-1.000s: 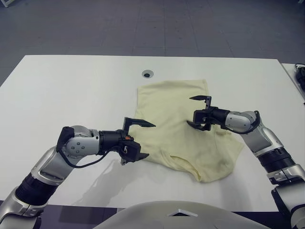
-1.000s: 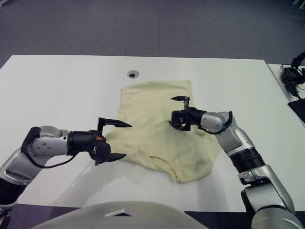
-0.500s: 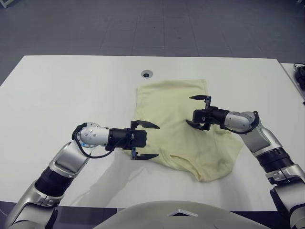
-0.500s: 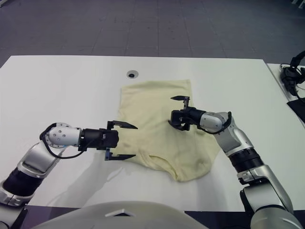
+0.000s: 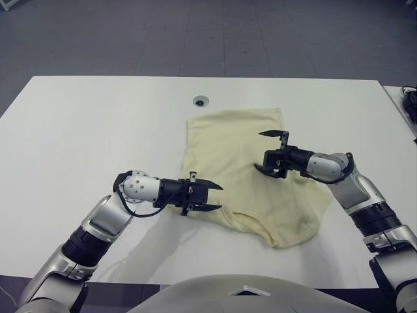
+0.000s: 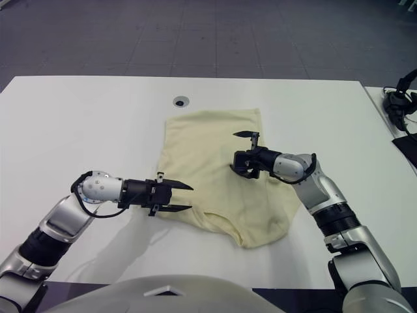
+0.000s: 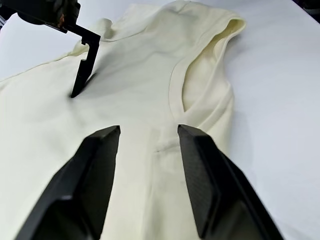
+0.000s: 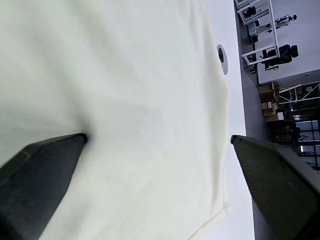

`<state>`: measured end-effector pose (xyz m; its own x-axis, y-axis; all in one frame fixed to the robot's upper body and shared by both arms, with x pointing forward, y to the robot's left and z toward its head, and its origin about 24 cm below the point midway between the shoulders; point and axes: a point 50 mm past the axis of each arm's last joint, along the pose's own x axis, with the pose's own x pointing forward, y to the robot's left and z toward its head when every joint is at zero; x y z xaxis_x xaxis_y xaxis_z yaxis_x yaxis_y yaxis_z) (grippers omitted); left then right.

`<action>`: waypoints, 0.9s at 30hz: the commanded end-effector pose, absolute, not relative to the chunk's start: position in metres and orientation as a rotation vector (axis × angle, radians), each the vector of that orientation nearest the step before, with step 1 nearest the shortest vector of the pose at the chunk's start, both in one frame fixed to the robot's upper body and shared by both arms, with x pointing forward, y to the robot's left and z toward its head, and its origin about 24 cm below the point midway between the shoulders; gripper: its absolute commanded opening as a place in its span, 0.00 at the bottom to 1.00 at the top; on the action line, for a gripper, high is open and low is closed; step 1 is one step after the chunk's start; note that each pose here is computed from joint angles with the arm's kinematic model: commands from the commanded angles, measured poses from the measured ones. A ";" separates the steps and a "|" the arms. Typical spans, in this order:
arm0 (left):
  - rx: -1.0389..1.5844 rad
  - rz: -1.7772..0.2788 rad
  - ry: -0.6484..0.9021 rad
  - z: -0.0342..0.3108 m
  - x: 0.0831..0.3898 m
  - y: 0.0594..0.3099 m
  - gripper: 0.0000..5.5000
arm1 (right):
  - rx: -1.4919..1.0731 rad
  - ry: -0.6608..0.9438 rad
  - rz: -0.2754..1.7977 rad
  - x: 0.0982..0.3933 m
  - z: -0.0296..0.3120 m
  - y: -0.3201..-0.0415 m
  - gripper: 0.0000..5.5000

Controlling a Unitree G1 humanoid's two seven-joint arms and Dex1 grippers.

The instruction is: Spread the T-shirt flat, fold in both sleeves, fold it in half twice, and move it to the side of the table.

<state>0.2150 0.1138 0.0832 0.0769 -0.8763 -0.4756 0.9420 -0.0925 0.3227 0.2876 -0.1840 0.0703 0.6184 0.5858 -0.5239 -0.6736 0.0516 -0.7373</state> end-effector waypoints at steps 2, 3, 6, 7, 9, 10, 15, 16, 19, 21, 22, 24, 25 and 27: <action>0.715 -1.537 0.149 0.075 0.220 0.112 0.20 | -1.184 0.281 1.046 0.268 0.030 -0.191 0.98; 0.713 -1.540 0.159 0.073 0.221 0.111 0.17 | -1.183 0.282 1.046 0.267 0.030 -0.191 0.98; 0.693 -1.560 0.192 0.067 0.221 0.110 0.07 | -1.182 0.281 1.046 0.267 0.029 -0.191 0.98; 0.686 -1.565 0.198 0.066 0.221 0.110 0.05 | -1.184 0.280 1.044 0.267 0.029 -0.191 0.98; 0.689 -1.566 0.204 0.065 0.222 0.110 0.00 | -1.184 0.280 1.042 0.267 0.029 -0.191 0.98; 0.692 -1.565 0.204 0.064 0.223 0.110 0.00 | -1.184 0.279 1.040 0.267 0.029 -0.191 0.98; 0.677 -1.589 0.220 0.064 0.220 0.110 0.00 | -1.182 0.276 1.039 0.267 0.029 -0.190 0.98; 0.674 -1.595 0.223 0.064 0.219 0.110 0.00 | -1.182 0.275 1.039 0.267 0.029 -0.190 0.98; 0.680 -1.604 0.228 0.063 0.218 0.111 0.00 | -1.180 0.274 1.035 0.267 0.029 -0.190 0.98; 0.682 -1.603 0.230 0.063 0.218 0.112 0.00 | -1.178 0.272 1.033 0.267 0.029 -0.190 0.98; 0.681 -1.598 0.225 0.063 0.218 0.112 0.00 | -1.178 0.271 1.033 0.267 0.029 -0.190 0.98; 0.667 -1.592 0.213 0.066 0.219 0.112 0.00 | -1.177 0.271 1.035 0.267 0.029 -0.190 0.98; 0.663 -1.588 0.201 0.069 0.220 0.112 0.00 | -1.178 0.272 1.035 0.267 0.029 -0.190 0.98; 0.657 -1.581 0.180 0.075 0.221 0.113 0.00 | -1.177 0.273 1.034 0.267 0.029 -0.190 0.98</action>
